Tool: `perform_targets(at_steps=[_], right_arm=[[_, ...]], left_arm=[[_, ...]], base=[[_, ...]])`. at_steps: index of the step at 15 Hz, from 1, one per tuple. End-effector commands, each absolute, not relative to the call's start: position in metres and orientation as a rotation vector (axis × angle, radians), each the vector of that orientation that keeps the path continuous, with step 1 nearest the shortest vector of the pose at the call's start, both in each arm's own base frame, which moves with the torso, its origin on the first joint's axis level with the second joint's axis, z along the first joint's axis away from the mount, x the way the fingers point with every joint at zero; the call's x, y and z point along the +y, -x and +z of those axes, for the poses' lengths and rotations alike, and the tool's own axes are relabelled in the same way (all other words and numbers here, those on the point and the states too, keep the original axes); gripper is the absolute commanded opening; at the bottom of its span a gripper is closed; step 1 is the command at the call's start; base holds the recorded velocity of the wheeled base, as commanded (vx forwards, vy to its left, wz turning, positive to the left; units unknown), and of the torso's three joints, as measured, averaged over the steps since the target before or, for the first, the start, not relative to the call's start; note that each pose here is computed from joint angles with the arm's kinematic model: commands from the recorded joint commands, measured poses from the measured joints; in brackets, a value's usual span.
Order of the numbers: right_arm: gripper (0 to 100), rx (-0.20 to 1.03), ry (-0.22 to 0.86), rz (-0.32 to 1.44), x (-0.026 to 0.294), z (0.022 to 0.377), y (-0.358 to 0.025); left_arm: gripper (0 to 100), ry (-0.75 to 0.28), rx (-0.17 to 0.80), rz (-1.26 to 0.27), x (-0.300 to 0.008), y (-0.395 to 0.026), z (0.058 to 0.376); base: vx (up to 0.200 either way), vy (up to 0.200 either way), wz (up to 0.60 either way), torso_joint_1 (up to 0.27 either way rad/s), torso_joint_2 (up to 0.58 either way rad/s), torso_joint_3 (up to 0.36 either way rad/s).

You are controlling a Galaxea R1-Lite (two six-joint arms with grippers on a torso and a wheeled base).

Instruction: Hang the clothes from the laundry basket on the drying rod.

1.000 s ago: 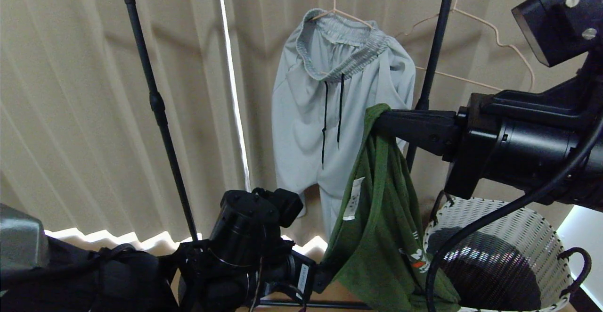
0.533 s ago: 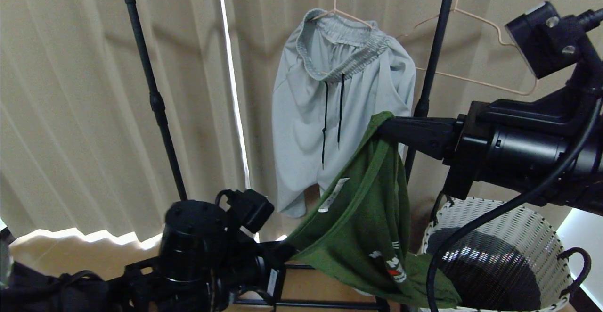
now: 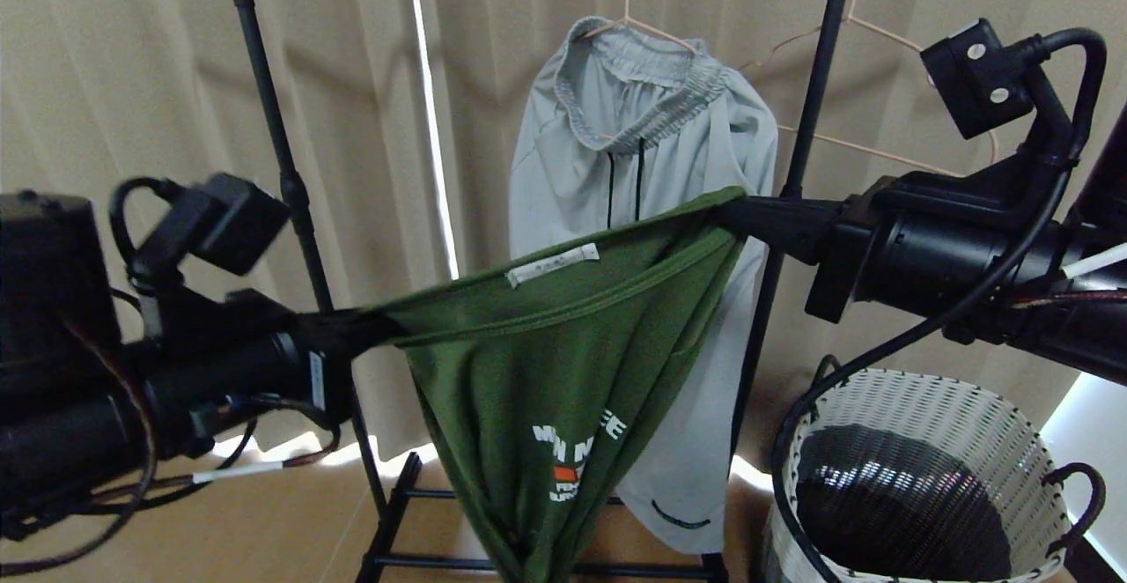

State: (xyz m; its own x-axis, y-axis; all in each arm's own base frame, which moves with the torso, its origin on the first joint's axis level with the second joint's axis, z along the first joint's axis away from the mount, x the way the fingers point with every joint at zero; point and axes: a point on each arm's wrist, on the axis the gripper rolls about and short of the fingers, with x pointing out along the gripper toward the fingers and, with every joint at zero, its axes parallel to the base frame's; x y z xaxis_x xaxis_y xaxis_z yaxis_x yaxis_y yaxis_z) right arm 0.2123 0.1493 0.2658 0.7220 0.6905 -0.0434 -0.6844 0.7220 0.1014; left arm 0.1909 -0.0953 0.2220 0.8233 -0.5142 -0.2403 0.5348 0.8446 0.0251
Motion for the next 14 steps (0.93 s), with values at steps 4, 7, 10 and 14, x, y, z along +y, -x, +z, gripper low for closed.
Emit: perform_targets(at_steps=[4,7,10,14], right_arm=[[0,0.023,-0.053,0.618,0.113,0.275,-0.222],[0,0.011,-0.056,0.611,0.112,0.277,-0.224],[0,0.014,-0.055,0.614,0.115,0.277,-0.23],[0,0.033,-0.053,0.602,0.116,0.273,-0.238]], left_arm=[[0,-0.068,0.065,-0.589,-0.096,-0.189,0.301],[0,-0.092,0.04,-0.62,-0.107,-0.196,0.309],[0,-0.118,0.036,-0.617,-0.105,-0.194,0.312],[0,-0.132,0.052,-0.621,-0.106,-0.195,0.307]], base=[[0.0,0.0,0.0,0.0,0.0,0.0],[0.0,0.0,0.0,0.0,0.0,0.0],[0.0,0.0,0.0,0.0,0.0,0.0],[0.0,0.0,0.0,0.0,0.0,0.0]])
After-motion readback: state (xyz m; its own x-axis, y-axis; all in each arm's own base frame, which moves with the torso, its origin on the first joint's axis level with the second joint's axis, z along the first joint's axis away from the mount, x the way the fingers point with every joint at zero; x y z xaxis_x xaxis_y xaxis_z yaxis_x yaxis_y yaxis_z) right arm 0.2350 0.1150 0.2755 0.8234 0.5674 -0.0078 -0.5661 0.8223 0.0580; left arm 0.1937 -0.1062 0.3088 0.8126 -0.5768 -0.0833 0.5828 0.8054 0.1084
